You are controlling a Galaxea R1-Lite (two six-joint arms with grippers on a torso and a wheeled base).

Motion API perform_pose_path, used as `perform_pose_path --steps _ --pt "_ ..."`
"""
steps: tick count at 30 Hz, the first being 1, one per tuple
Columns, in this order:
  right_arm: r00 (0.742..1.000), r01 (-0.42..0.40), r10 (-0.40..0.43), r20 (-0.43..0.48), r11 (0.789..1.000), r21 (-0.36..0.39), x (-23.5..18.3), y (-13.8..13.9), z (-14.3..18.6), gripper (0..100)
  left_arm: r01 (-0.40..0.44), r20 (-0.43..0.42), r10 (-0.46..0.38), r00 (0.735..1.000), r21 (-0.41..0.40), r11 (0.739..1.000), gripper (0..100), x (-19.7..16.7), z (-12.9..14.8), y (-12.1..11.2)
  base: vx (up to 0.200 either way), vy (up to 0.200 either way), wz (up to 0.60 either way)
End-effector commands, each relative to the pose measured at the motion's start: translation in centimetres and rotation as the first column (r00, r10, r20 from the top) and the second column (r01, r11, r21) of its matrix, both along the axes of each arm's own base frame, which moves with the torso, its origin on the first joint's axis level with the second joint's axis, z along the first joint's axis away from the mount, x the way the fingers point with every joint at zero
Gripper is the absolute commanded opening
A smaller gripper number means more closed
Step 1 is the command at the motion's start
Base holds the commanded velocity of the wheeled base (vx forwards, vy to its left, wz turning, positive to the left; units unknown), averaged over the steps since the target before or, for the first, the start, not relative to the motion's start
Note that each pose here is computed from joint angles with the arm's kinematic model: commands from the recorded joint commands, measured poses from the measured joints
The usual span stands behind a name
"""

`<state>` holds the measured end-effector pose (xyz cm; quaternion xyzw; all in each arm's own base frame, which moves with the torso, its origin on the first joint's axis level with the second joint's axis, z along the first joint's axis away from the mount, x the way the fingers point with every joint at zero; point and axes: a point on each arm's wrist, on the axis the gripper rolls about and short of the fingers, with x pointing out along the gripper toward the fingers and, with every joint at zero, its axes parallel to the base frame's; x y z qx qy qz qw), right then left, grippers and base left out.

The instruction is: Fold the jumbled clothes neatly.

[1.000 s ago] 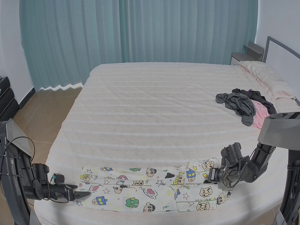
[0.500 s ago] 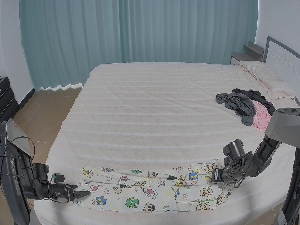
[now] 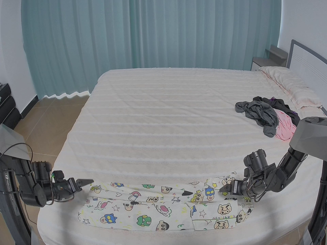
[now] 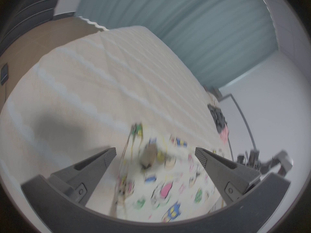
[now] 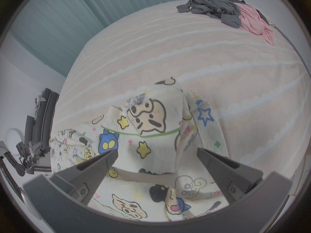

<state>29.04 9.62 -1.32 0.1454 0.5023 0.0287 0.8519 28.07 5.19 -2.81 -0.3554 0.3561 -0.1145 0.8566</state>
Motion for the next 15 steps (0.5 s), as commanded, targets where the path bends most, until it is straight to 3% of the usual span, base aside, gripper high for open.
perform_pose_path --steps 1,4,7,9,15 --pt "0.999 -0.001 0.0 0.043 1.0 0.02 0.3 0.2 0.1 100 -0.05 -0.028 0.05 0.998 0.007 0.999 100 5.9 3.4 -1.5 0.0 0.0 0.0" --pt "0.999 -0.002 0.001 0.048 1.0 0.023 0.3 0.3 0.1 100 -0.044 -0.114 0.049 0.992 0.048 0.998 100 6.7 2.9 -1.8 0.0 0.0 0.0" --pt "0.999 -0.004 0.003 0.052 1.0 0.025 0.3 0.3 0.1 100 -0.016 -0.125 0.03 0.992 0.111 0.994 100 6.5 1.9 -1.8 0.0 0.0 0.0" --pt "0.999 -0.003 0.001 0.052 1.0 0.026 0.3 0.3 0.1 100 0.044 -0.137 -0.017 0.99 0.194 0.98 100 5.9 0.5 -1.9 0.0 0.0 0.0" --pt "0.999 -0.008 0.007 0.037 1.0 0.021 0.4 0.4 -0.7 100 0.072 -0.135 -0.043 0.99 0.221 0.973 100 6.1 0.2 -2.4 0.0 0.0 0.0"
